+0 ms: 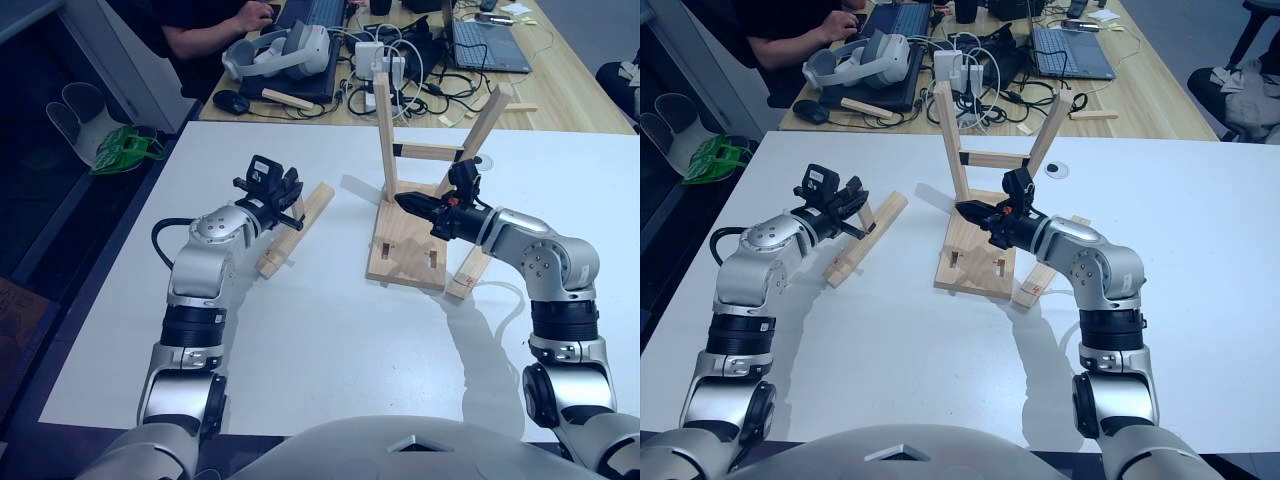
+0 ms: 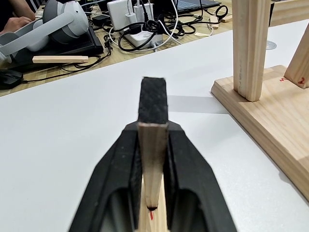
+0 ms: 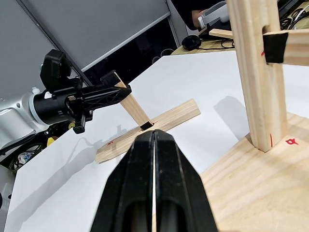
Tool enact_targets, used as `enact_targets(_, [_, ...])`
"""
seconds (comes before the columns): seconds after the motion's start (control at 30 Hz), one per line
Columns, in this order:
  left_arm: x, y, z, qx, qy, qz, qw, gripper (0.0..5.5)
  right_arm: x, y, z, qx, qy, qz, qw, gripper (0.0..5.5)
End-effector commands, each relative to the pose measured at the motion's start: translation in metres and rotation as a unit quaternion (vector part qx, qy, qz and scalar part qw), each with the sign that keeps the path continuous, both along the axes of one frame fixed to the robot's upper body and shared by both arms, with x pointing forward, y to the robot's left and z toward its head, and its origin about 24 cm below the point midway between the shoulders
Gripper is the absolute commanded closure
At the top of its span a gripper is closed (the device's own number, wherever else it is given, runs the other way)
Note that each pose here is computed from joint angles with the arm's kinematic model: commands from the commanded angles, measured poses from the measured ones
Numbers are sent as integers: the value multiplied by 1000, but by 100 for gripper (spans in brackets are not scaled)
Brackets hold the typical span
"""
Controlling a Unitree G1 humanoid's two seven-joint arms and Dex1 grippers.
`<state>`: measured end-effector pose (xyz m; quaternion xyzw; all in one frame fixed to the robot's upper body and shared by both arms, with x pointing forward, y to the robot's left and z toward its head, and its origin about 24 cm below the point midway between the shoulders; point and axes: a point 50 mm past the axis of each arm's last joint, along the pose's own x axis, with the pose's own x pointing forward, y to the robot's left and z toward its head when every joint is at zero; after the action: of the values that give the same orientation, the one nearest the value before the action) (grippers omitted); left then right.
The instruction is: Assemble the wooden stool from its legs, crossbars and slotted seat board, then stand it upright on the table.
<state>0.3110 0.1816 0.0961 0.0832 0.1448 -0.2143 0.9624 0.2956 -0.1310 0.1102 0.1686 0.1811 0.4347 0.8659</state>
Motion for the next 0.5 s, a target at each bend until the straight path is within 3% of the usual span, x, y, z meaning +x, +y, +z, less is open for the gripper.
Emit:
enact_targets(0.03, [0, 5, -4, -4, 7, 19, 1000, 482, 2, -1, 3, 0, 1, -1, 1000, 550])
enact_targets(0.37, [12, 6, 36, -37, -106, 52, 992, 324, 3, -3, 2, 6, 9, -5, 1000, 550])
enact_targets(0.5, [24, 0, 81, -66, -204, 55, 975, 324, 3, -3, 1, 15, 19, -5, 1000, 550])
